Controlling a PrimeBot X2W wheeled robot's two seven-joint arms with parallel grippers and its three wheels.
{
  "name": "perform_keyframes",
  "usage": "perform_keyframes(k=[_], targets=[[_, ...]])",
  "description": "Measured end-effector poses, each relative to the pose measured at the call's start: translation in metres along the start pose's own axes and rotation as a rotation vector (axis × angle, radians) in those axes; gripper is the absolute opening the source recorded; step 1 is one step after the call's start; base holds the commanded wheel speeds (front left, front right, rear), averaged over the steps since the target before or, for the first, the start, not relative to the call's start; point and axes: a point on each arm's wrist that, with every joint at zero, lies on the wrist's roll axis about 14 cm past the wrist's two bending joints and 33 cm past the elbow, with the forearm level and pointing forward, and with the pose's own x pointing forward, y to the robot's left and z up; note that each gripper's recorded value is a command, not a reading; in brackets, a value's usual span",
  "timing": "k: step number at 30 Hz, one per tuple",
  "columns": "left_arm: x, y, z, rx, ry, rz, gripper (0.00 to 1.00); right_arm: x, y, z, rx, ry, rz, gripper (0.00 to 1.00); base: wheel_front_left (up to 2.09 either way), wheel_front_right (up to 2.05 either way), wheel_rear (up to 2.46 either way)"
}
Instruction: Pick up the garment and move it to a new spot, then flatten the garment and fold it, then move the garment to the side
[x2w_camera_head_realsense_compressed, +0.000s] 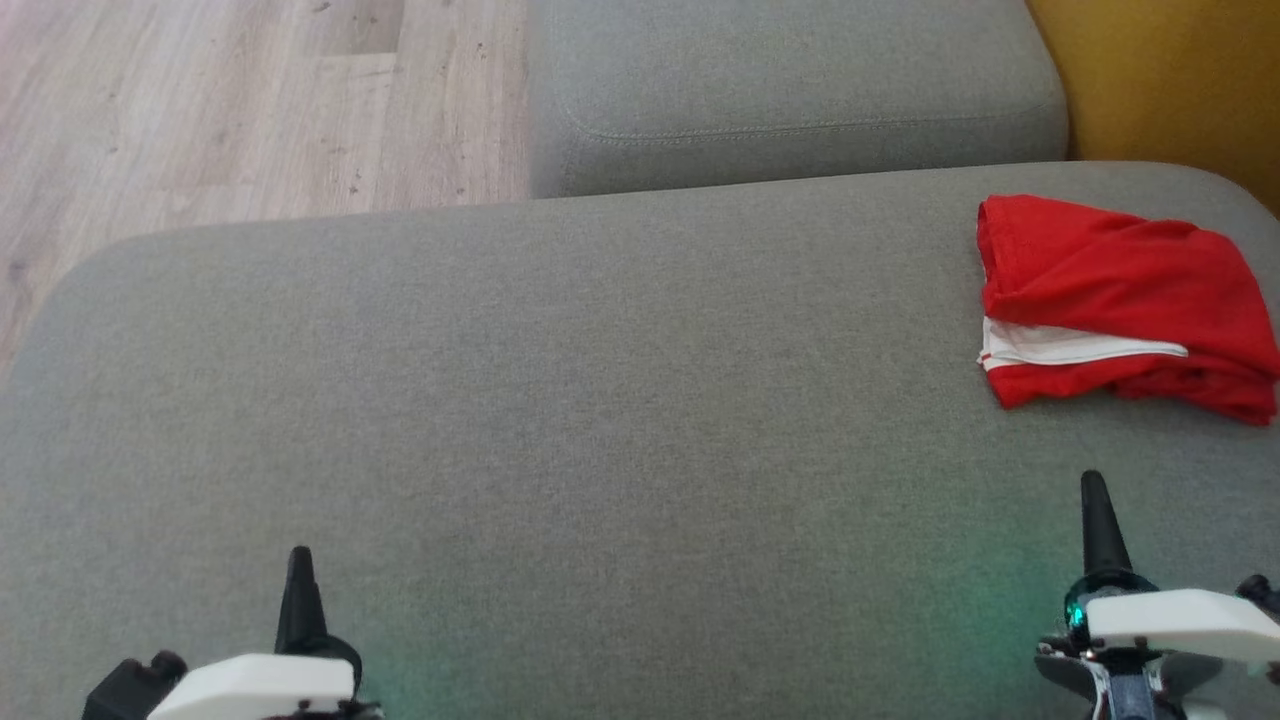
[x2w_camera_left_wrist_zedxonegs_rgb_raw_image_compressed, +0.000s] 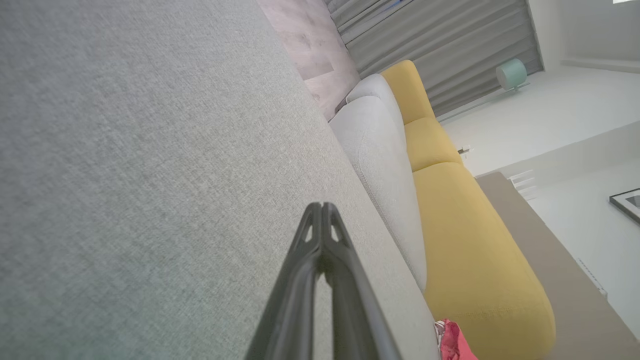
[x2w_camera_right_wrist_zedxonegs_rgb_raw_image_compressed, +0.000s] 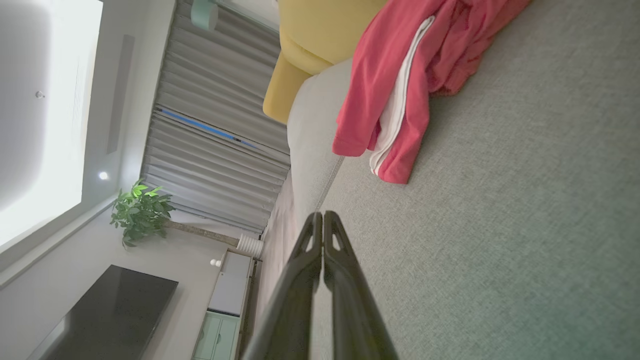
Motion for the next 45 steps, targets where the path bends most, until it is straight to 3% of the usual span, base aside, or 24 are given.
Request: perform_keyframes(k=[39,45], targets=[[0.028,-0.022,0.033,-0.464,-0.030,-0.113,0.00,0.021,0.013,0.025,0.453,-0.034,0.048,0.00,0.00,0.00,0.00],[0.029,-0.024,0.034,-0.477,-0.026,-0.123,0.00,0.021,0.012,0.025,0.466,-0.033,0.048,0.00,0.00,0.00,0.00]])
